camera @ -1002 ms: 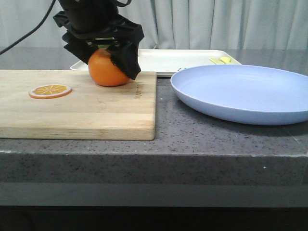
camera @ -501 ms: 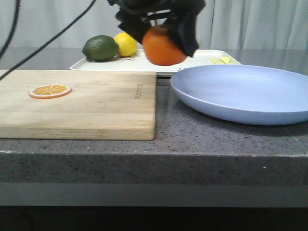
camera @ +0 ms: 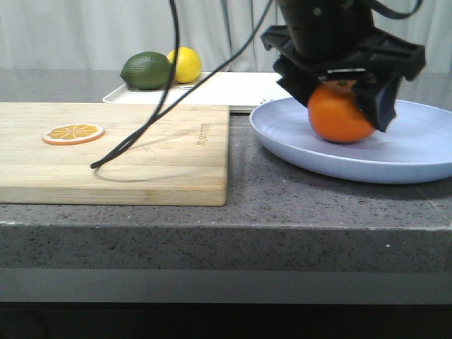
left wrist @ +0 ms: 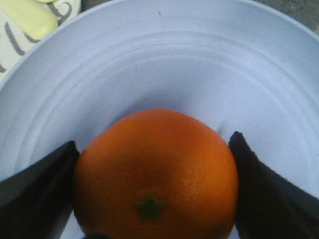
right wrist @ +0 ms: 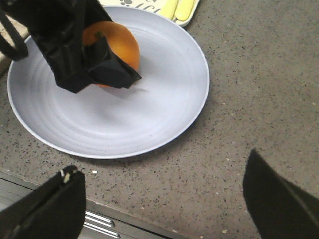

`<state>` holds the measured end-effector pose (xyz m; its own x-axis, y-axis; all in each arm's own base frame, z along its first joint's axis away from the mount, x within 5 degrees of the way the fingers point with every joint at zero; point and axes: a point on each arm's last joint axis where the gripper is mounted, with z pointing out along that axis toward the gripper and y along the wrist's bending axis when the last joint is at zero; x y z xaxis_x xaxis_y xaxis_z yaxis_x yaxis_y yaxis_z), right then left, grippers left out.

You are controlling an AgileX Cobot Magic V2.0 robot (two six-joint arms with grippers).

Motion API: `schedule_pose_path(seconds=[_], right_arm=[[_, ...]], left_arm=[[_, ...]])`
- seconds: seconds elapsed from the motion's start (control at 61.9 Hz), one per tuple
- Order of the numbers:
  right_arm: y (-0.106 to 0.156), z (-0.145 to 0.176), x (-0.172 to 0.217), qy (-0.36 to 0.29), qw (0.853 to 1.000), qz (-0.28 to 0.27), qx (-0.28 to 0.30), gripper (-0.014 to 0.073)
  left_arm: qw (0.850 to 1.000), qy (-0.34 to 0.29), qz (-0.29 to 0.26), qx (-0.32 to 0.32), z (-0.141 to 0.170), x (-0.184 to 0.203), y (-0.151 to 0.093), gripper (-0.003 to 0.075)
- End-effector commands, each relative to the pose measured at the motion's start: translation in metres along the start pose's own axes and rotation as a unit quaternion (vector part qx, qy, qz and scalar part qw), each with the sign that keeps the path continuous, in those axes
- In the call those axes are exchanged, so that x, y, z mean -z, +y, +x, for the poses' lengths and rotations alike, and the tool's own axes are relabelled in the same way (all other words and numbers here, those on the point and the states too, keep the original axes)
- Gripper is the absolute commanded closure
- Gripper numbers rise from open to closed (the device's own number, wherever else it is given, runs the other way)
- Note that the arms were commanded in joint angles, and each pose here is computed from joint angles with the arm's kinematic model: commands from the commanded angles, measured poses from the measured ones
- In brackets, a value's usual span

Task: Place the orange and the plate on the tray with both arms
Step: 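Lift the orange with the left gripper and lower it onto the blue plate, then open the left gripper and withdraw it from the orange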

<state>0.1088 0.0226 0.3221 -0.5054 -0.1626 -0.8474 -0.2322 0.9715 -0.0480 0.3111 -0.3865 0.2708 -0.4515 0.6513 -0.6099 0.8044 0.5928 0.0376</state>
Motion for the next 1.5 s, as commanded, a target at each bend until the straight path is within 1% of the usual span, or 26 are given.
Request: schedule_pose_path(seconds=[0.0, 0.048, 0.129, 0.258, 0.355, 0.485, 0.646, 0.872, 1.034, 1.131, 1.212, 1.292, 1.325, 1.405, 1.486], right_arm=[[-0.001, -0.014, 0.005, -0.042, 0.999, 0.002, 0.005, -0.0047], [-0.001, -0.014, 0.005, -0.042, 0.999, 0.002, 0.005, -0.0047], [-0.001, -0.014, 0.005, -0.042, 0.999, 0.002, 0.005, -0.0047], [-0.001, -0.015, 0.005, -0.043, 0.999, 0.002, 0.005, -0.0047], [-0.001, -0.015, 0.005, -0.043, 0.999, 0.002, 0.005, -0.0047], [-0.001, -0.015, 0.005, -0.046, 0.999, 0.003, 0.005, -0.0047], [-0.001, -0.017, 0.005, -0.054, 0.999, 0.003, 0.005, -0.0047], [-0.001, -0.017, 0.005, -0.058, 0.998, 0.003, 0.005, -0.0047], [-0.001, -0.017, 0.005, -0.059, 0.998, 0.003, 0.005, -0.0047], [-0.001, -0.017, 0.005, -0.058, 0.998, 0.003, 0.005, -0.0047], [-0.001, -0.017, 0.005, -0.057, 0.998, 0.003, 0.005, -0.0047], [-0.001, -0.017, 0.005, -0.055, 0.998, 0.003, 0.005, -0.0047], [-0.001, -0.017, 0.005, -0.055, 0.998, 0.003, 0.005, -0.0047], [-0.001, -0.017, 0.005, -0.055, 0.998, 0.003, 0.005, -0.0047], [-0.001, -0.017, 0.005, -0.055, 0.998, 0.003, 0.005, -0.0047]], left_arm=[[0.997, -0.08, 0.003, -0.003, -0.026, 0.038, -0.006, 0.0167], [0.997, -0.078, 0.004, -0.004, -0.026, 0.036, -0.007, 0.0111], [0.997, -0.076, 0.005, -0.006, -0.026, 0.035, -0.009, 0.0069], [0.997, -0.078, 0.012, 0.0, -0.026, 0.038, -0.011, 0.0066], [0.996, -0.088, 0.021, 0.008, -0.029, 0.048, -0.013, 0.0066], [0.994, -0.105, 0.029, 0.015, -0.034, 0.075, -0.014, 0.0066], [0.992, -0.118, 0.031, 0.015, -0.037, 0.118, -0.012, 0.0067], [0.991, -0.134, 0.026, 0.02, -0.027, 0.174, -0.003, 0.0069], [0.99, -0.138, 0.012, 0.022, -0.002, 0.203, 0.011, 0.0068], [0.988, -0.146, 0.01, 0.044, 0.019, 0.214, 0.029, 0.0068], [0.985, -0.162, 0.031, 0.051, 0.039, 0.229, 0.043, 0.0068], [0.978, -0.177, 0.063, 0.086, 0.062, 0.241, 0.059, 0.0068], [0.976, -0.185, 0.059, 0.103, 0.072, 0.247, 0.069, 0.0068], [0.97, -0.192, 0.016, 0.147, 0.099, 0.261, 0.092, 0.0068], [0.963, -0.203, -0.034, 0.176, 0.127, 0.277, 0.105, 0.0069]])
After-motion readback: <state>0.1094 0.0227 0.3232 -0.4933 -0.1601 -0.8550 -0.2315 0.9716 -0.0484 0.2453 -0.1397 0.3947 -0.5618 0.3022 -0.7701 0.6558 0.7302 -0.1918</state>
